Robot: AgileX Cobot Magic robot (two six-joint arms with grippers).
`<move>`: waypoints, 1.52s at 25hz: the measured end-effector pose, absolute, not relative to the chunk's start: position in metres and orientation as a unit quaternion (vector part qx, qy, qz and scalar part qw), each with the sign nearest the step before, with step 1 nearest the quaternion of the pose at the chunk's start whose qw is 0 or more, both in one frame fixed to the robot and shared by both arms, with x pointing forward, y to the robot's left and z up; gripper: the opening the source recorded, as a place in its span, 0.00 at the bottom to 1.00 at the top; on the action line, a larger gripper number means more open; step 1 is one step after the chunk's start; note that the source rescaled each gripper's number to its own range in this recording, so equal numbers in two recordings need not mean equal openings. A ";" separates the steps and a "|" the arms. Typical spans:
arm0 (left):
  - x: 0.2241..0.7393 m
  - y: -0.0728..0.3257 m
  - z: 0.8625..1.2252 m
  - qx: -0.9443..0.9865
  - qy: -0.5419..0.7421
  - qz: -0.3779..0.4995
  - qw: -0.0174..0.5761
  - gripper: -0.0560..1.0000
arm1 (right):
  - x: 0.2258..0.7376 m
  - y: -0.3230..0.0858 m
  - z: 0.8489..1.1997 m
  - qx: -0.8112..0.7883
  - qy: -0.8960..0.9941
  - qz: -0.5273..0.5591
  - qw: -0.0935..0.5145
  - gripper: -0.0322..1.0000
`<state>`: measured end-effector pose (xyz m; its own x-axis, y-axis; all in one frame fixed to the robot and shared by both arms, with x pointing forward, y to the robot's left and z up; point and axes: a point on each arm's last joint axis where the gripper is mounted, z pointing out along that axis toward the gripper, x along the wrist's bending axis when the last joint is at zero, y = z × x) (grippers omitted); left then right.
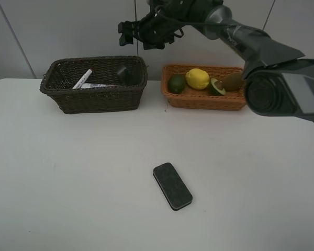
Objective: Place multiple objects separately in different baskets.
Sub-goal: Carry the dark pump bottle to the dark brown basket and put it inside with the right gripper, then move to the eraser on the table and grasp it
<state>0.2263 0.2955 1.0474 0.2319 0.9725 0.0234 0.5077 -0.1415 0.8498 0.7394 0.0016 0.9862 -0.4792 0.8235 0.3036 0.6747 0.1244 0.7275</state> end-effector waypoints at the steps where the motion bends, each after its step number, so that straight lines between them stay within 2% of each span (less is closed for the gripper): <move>1: 0.226 0.296 1.047 0.689 0.537 0.309 0.375 1.00 | 0.740 0.001 0.986 0.502 0.746 0.428 0.091 0.89; 5: 0.226 0.296 1.047 0.689 0.537 0.309 0.375 1.00 | 0.736 -0.001 0.993 0.501 0.754 0.416 0.085 0.98; 10: 0.226 0.296 1.047 0.689 0.537 0.309 0.375 1.00 | 0.705 -0.012 1.037 0.508 0.788 0.346 0.027 0.99; 16: 0.226 0.296 1.047 0.689 0.537 0.309 0.375 1.00 | 0.678 -0.024 1.101 0.519 0.773 0.365 0.027 0.99; 21: 0.226 0.296 1.047 0.689 0.537 0.309 0.375 1.00 | 0.654 -0.027 1.114 0.520 0.784 0.339 0.016 0.99; 25: 0.226 0.296 1.047 0.689 0.537 0.309 0.375 1.00 | 0.610 -0.035 1.104 0.510 0.820 0.258 0.012 0.99; 28: 0.226 0.296 1.047 0.689 0.537 0.309 0.375 1.00 | 0.566 -0.039 1.084 0.494 0.850 0.186 0.001 0.99; 34: 0.226 0.296 1.047 0.689 0.537 0.309 0.375 1.00 | 0.489 -0.042 1.009 0.453 0.889 0.032 -0.051 0.99; 38: 0.226 0.296 1.047 0.689 0.537 0.309 0.375 1.00 | 0.473 -0.047 0.971 0.452 0.890 0.021 -0.053 0.99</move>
<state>0.2263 0.2955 1.0474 0.2319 0.9725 0.0234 0.5077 -0.1415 0.8498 0.4732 -0.0472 0.9709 -0.5863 0.8021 0.1138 0.8065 0.5911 -0.0107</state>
